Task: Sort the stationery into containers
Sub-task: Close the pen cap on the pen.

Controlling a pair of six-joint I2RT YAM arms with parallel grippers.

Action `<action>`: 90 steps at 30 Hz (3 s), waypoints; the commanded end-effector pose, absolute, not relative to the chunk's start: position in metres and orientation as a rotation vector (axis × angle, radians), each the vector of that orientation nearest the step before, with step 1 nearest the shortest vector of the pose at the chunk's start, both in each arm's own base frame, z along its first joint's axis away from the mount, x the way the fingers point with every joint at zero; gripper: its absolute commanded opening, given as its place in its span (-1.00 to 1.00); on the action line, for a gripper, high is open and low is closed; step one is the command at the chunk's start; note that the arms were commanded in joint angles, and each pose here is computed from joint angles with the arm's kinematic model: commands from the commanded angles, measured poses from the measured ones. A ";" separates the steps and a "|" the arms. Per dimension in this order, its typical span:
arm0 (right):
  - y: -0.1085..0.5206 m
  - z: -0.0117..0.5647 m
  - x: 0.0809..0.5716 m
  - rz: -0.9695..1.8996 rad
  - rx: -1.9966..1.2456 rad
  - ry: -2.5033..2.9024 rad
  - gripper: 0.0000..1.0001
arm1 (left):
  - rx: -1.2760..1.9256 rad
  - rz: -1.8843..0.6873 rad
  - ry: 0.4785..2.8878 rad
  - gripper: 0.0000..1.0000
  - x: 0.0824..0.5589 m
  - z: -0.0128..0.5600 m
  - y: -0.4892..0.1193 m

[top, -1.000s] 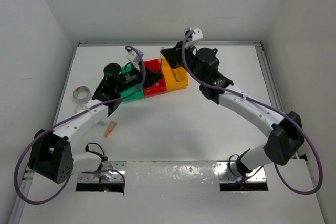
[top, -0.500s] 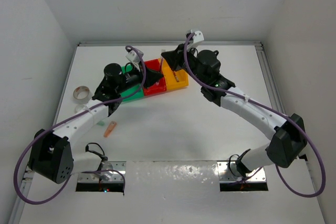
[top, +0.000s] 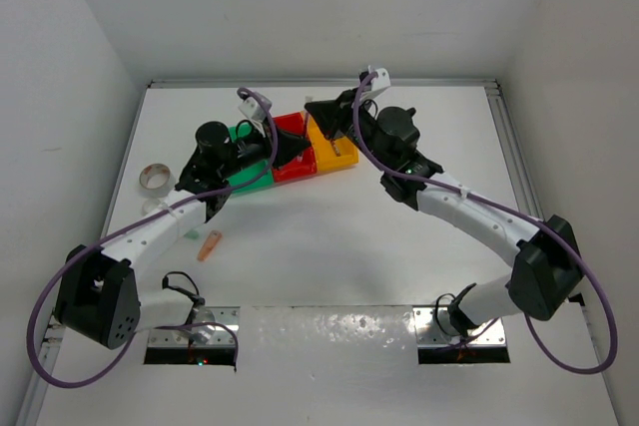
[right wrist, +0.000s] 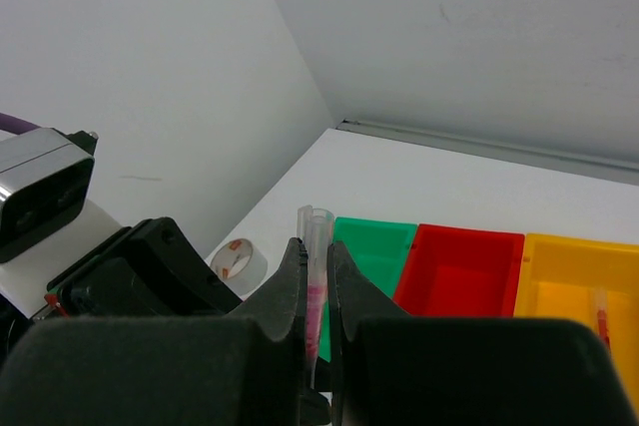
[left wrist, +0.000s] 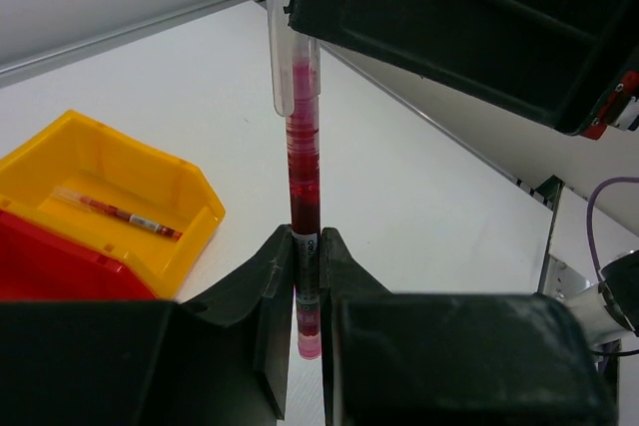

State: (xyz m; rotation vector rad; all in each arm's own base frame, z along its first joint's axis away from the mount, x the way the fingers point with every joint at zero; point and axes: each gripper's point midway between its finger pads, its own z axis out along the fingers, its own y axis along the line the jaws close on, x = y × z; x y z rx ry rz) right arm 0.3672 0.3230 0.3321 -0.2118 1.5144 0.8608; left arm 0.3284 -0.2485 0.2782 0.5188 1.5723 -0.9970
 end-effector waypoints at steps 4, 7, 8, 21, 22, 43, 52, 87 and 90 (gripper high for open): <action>0.340 0.219 0.338 0.813 -0.375 1.809 -1.00 | 0.565 -0.922 1.193 -1.00 0.328 0.368 -0.238; 0.343 0.186 0.327 0.782 -0.430 1.880 -1.00 | 0.575 -0.881 1.155 -1.00 0.332 0.374 -0.232; 0.348 0.180 0.322 0.789 -0.444 1.891 -1.00 | 0.583 -0.862 1.150 -1.00 0.335 0.374 -0.231; 0.360 0.161 0.316 0.754 -0.482 1.888 -1.00 | 0.622 -0.859 1.200 -1.00 0.331 0.354 -0.233; 0.359 0.165 0.318 0.753 -0.473 1.878 -1.00 | 0.621 -0.861 1.207 -1.00 0.331 0.352 -0.233; 0.276 0.329 0.329 0.692 -0.384 1.617 0.11 | 0.664 -0.870 1.339 -1.00 0.327 0.316 -0.234; 0.306 0.404 0.352 0.764 -0.394 1.475 -0.34 | 0.678 -0.889 1.383 -1.00 0.321 0.306 -0.238; 0.362 0.137 0.309 0.689 -0.548 1.935 -1.00 | 0.544 -0.822 1.181 -1.00 0.339 0.368 -0.222; 0.357 0.121 0.302 0.663 -0.554 1.962 -1.00 | 0.505 -0.837 1.179 -1.00 0.343 0.373 -0.216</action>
